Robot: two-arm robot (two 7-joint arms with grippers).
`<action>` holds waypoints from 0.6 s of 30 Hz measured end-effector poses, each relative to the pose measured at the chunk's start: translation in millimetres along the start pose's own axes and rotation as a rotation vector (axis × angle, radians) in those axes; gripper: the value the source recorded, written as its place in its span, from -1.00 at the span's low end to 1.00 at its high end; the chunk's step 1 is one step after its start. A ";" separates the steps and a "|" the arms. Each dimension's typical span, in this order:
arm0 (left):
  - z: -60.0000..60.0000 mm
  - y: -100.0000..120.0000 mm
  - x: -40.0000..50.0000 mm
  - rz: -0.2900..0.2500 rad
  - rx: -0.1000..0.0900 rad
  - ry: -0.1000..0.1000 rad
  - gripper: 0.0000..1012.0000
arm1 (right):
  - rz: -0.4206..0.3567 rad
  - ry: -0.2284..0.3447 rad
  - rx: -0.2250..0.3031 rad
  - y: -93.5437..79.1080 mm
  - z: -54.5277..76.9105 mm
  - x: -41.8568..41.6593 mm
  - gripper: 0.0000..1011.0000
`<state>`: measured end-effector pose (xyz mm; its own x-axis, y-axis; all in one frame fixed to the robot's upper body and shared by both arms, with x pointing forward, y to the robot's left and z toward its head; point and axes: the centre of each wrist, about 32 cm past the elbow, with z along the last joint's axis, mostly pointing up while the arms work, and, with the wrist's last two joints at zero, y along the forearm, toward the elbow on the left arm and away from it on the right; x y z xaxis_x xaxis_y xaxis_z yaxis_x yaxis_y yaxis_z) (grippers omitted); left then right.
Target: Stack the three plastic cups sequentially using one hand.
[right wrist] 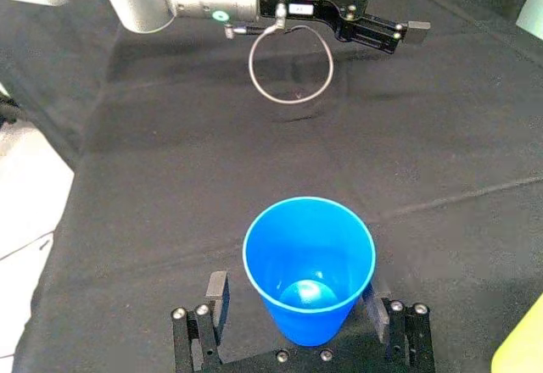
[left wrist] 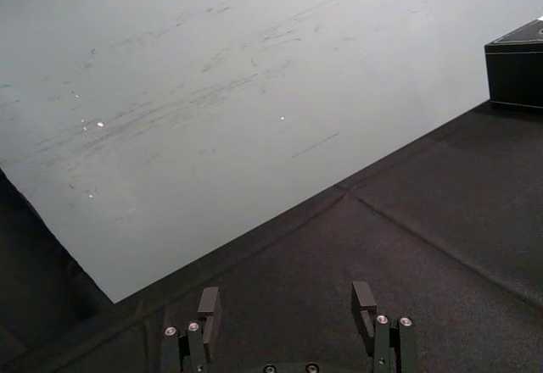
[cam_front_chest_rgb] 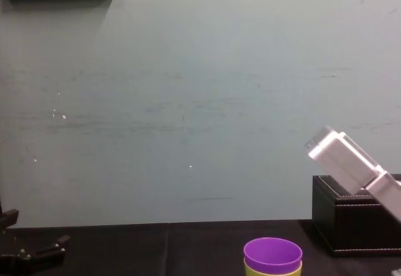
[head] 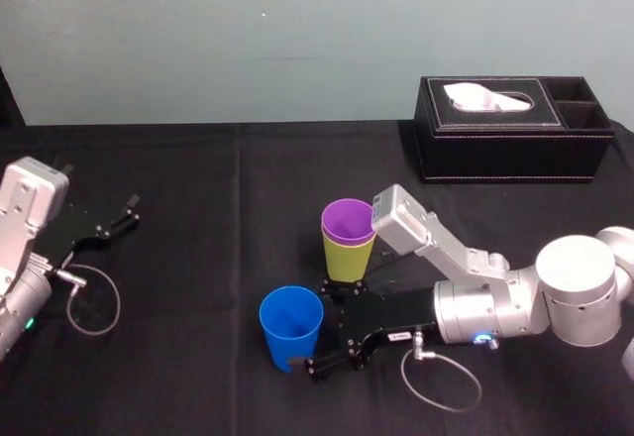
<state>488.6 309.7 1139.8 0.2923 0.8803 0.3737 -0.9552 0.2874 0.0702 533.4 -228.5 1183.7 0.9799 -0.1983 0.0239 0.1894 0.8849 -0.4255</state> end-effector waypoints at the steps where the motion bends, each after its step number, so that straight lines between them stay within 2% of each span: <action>1: 0.0 0.0 0.0 0.000 0.000 0.000 1.00 | 0.000 -0.001 0.000 1.5 0.8 0.7 0.98; 10: 0.0 0.0 0.0 0.000 0.000 0.000 1.00 | -0.004 0.002 -0.007 10.3 1.4 5.4 0.98; 18: 0.0 0.0 0.0 0.000 0.000 0.000 1.00 | -0.009 0.006 -0.005 13.6 0.9 6.3 0.98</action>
<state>488.6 309.7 1139.8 0.2923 0.8803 0.3738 -0.9552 0.2874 0.0702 542.2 -217.3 1178.9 0.9777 -0.2088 0.0227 0.1981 0.8810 -0.4297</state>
